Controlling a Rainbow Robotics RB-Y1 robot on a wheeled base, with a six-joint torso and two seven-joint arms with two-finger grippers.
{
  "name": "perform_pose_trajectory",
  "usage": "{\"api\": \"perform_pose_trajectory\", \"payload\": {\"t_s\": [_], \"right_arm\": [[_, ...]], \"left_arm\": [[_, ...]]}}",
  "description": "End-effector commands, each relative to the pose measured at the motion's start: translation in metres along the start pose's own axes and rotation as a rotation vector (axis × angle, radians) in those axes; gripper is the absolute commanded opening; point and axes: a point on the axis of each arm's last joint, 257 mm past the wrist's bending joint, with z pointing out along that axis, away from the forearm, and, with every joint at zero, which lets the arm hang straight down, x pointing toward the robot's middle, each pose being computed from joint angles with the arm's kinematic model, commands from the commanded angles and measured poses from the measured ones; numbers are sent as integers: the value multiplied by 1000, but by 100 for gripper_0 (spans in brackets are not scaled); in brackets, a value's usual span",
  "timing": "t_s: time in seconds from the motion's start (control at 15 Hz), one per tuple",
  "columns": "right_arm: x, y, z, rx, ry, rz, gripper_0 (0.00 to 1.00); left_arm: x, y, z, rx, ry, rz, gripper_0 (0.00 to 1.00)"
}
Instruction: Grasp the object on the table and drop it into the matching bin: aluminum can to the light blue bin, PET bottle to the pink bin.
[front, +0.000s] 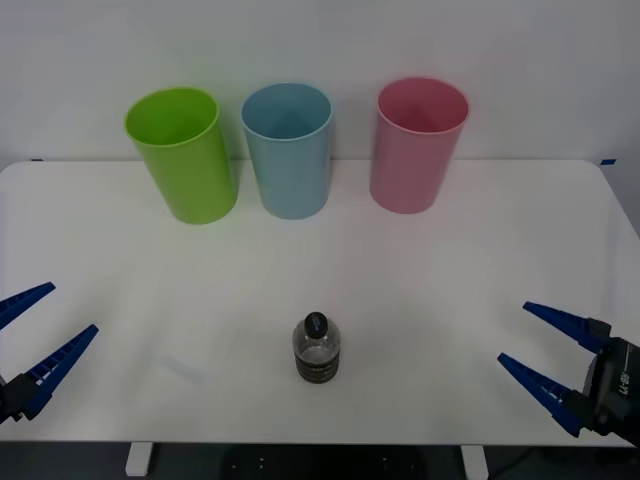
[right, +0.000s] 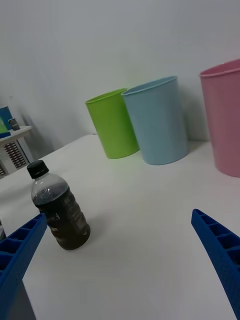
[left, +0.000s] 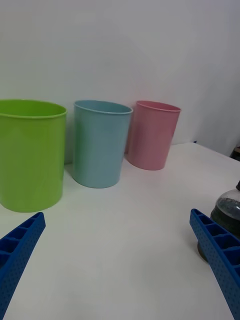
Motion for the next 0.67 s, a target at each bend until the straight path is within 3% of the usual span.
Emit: {"api": "perform_pose_trajectory", "payload": {"t_s": [0.07, 0.4, 0.53, 0.67], "right_arm": [[11, 2, 13, -34, 16, 9, 100], [31, 11, 32, -82, 66, -46, 100], [36, 16, 42, -101, 70, -126, 100], [45, 24, 52, -122, 81, -171, 100]], "left_arm": [[0, 0, 0, 0, 0, 0, 100], [0, 0, 0, 0, 0, 0, 100], [0, 0, 0, 0, 0, 0, 100], [0, 0, 0, 0, 0, 0, 100]]}}
